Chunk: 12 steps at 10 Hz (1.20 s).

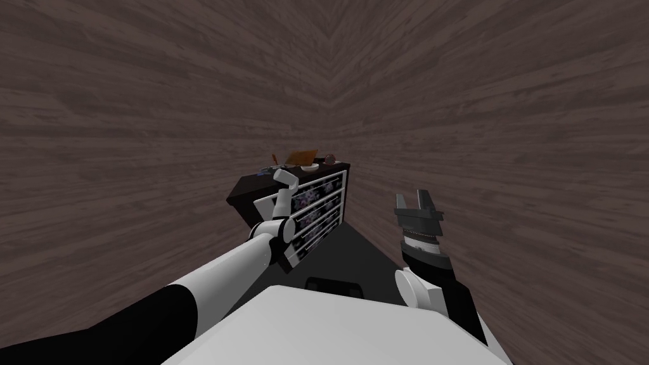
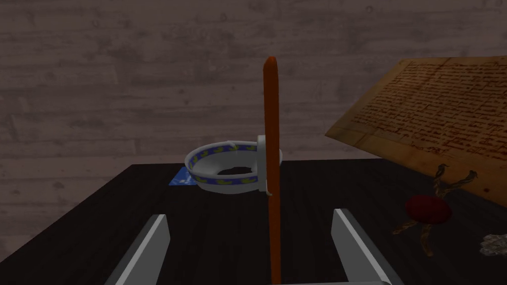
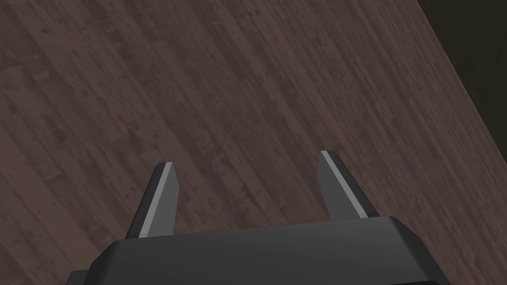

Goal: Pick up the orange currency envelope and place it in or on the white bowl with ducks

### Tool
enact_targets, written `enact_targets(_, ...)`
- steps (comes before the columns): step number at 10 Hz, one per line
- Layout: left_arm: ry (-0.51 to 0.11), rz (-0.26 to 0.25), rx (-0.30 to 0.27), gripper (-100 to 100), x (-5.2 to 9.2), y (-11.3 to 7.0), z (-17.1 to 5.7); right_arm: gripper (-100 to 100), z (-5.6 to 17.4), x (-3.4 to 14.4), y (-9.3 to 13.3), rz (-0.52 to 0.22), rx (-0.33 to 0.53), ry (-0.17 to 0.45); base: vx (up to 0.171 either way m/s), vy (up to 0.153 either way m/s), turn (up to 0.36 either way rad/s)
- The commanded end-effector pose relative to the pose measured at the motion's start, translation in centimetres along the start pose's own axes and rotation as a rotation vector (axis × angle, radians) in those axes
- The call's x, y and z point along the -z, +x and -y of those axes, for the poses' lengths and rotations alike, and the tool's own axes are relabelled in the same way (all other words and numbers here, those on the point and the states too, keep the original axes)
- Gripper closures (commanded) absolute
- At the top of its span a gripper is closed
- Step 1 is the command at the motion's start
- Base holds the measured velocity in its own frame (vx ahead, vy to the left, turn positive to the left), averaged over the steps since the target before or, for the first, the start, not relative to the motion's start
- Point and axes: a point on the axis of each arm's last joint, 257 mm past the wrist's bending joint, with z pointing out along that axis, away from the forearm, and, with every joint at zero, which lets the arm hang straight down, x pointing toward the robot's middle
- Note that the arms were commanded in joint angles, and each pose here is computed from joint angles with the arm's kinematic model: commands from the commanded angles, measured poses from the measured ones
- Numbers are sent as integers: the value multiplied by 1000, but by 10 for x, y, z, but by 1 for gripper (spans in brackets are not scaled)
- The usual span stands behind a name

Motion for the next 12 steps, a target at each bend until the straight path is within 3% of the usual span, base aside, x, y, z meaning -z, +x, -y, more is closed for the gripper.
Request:
enact_targets(1,-10,41,20,-100,-4,-10,-1,0,0,0,0,0,0,0,21,-11,12)
enact_targets(4,-27,112,57,-100,-11,-28,-5,0,0,0,0,0,0,0,32,-14,14)
enact_targets(5,-23,98,50,-100,-9,-25,-4,0,0,0,0,0,0,0,14,-8,3)
enact_targets(6,-23,100,50,0,-10,-26,-5,0,0,0,0,0,0,0,0,0,0)
enact_targets(7,-23,99,50,-100,-11,-20,-3,0,0,0,0,0,0,0,76,80,-5)
enact_targets(8,-23,99,51,-100,-11,-23,-4,0,0,0,0,0,0,0,49,53,-9)
enact_targets(9,-23,99,50,100,-11,-23,-4,0,0,0,0,0,0,0,6,7,1)
enact_targets(12,-23,99,50,100,-11,-23,-4,0,0,0,0,0,0,0,0,0,0)
